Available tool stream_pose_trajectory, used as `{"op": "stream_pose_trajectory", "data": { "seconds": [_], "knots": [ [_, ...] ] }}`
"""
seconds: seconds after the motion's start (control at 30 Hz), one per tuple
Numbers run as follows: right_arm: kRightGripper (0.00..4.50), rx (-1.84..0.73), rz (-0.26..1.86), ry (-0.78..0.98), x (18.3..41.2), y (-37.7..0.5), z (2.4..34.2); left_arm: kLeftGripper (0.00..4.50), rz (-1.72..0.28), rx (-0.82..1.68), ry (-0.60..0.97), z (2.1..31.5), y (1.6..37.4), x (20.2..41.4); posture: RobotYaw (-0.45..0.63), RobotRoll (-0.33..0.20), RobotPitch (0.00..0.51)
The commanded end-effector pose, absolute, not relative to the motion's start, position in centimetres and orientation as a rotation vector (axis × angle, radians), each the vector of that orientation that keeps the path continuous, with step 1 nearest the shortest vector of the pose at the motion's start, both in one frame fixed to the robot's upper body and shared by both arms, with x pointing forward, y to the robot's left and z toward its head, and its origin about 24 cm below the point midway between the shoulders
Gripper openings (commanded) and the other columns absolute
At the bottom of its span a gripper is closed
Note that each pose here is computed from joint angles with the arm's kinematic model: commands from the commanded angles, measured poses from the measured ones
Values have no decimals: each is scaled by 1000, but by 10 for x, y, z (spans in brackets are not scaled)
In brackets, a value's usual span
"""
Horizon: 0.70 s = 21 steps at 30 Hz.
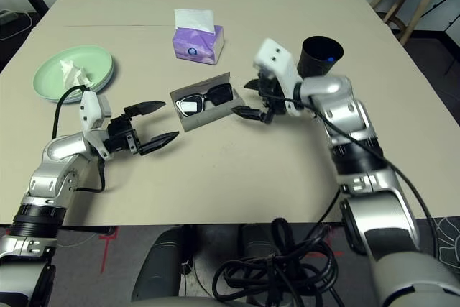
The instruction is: Organize and tidy the items on the table.
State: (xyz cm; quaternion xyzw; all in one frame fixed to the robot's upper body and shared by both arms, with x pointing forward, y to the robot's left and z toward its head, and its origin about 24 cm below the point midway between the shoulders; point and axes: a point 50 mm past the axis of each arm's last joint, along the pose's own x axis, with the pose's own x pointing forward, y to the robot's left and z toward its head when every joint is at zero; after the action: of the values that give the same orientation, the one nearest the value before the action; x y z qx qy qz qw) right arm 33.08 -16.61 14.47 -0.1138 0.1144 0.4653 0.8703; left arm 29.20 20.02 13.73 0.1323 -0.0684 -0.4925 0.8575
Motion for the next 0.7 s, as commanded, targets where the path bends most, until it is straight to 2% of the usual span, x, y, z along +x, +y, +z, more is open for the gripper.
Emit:
{"op": "stream_pose_trajectory", "data": {
  "seconds": [0.03,0.1,0.33,0.7],
  "knots": [
    [4479,-101,965,131,324,-168,144,4500,-988,263,-130,134,211,292,87,0,137],
    [4479,-92,937,29,322,-171,141,4500,-968,250,-136,133,214,293,92,0,135],
    [4479,-70,857,-109,307,-188,118,4500,-931,241,-155,131,220,301,93,0,128],
    [4479,-174,891,-204,305,-204,113,4500,-899,187,-140,118,216,316,97,0,121]
  ]
}}
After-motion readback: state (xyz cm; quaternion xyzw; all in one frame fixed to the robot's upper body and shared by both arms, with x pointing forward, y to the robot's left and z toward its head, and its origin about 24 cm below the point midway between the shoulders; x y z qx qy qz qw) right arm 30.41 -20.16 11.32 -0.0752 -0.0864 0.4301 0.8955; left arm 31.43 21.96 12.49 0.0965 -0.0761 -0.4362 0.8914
